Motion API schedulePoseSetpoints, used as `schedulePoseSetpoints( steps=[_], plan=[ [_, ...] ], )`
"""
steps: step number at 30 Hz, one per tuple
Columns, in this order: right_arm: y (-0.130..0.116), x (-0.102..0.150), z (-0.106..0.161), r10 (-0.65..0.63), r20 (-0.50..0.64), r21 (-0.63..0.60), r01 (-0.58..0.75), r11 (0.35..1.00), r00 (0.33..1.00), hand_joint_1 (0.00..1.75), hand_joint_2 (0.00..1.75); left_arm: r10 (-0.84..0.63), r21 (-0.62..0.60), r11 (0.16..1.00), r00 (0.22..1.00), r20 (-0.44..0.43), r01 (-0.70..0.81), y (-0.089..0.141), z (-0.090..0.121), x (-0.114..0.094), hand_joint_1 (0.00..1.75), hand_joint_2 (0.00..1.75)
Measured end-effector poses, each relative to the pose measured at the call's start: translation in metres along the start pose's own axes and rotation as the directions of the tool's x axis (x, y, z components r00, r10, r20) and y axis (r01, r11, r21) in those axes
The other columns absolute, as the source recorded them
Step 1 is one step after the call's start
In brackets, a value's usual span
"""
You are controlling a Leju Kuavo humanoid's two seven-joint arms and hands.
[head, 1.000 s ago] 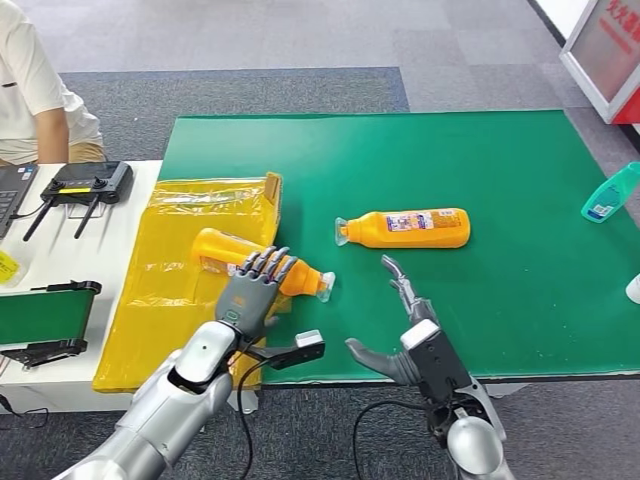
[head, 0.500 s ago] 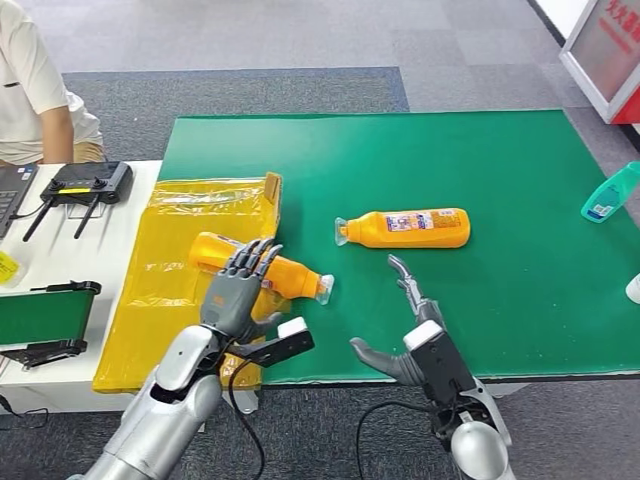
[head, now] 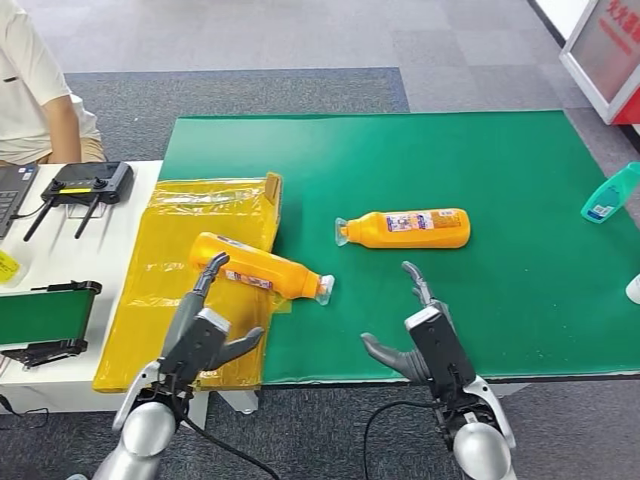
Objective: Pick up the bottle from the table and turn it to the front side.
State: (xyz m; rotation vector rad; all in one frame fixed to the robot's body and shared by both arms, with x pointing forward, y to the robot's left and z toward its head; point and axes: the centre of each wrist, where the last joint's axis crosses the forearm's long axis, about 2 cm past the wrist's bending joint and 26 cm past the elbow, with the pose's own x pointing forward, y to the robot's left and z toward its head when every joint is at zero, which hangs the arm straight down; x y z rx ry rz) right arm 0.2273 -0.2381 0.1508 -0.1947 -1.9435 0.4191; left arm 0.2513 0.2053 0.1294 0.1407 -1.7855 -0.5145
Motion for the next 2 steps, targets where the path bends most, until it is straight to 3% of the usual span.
schedulePoseSetpoints(
  steps=[2],
  plan=[
    [0.0001,0.0008,-0.0007,-0.01,-0.03,-0.011,0.009,1.0,0.999,0.0,1.75,0.247,-0.002,0.969,0.969,0.011,-0.247,0.0021,0.0087,0.0014,0.0,1.75]
  ],
)
